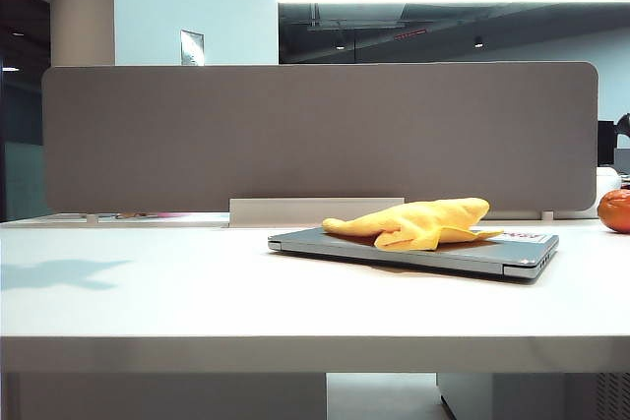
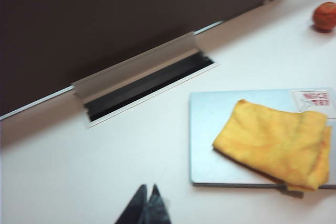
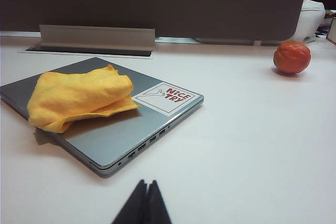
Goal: Pick up the yellow rag and put it over the laptop.
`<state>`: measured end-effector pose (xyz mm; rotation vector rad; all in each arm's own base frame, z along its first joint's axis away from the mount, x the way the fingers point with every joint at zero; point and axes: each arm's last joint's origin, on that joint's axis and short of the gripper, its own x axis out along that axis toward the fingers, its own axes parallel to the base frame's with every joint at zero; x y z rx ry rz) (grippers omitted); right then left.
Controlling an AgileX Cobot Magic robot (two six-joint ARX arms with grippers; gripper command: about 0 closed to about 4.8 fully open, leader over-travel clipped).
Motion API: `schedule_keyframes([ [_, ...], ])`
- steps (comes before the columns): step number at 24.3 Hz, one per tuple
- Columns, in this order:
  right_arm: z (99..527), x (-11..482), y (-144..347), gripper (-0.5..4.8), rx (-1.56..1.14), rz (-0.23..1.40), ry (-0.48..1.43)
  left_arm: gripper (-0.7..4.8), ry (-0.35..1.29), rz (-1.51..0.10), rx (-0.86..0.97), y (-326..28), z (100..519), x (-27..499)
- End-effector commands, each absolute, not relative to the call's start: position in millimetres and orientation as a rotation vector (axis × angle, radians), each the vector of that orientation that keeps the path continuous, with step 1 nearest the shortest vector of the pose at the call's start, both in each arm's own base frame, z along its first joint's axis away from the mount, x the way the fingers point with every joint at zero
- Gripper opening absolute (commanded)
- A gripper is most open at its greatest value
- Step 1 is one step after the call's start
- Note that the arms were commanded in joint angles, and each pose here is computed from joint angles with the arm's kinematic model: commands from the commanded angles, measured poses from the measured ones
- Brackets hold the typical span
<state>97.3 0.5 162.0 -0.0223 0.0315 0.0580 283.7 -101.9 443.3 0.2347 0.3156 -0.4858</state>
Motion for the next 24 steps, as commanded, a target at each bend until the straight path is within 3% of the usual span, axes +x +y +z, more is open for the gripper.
schedule_keyframes([
  [1,161.6,97.6,-1.2,-0.01,-0.026,0.004,0.025,-0.06,0.297,-0.464,0.233,-88.0,436.7,270.8],
  [10,161.6,97.6,-2.5,-0.01,-0.027,-0.042,0.026,-0.06,0.19,-0.357,0.21,-47.1,404.4,211.2],
  [24,161.6,97.6,-2.5,0.0,-0.027,-0.042,0.026,-0.06,0.135,-0.299,0.047,-26.9,332.1,122.7],
])
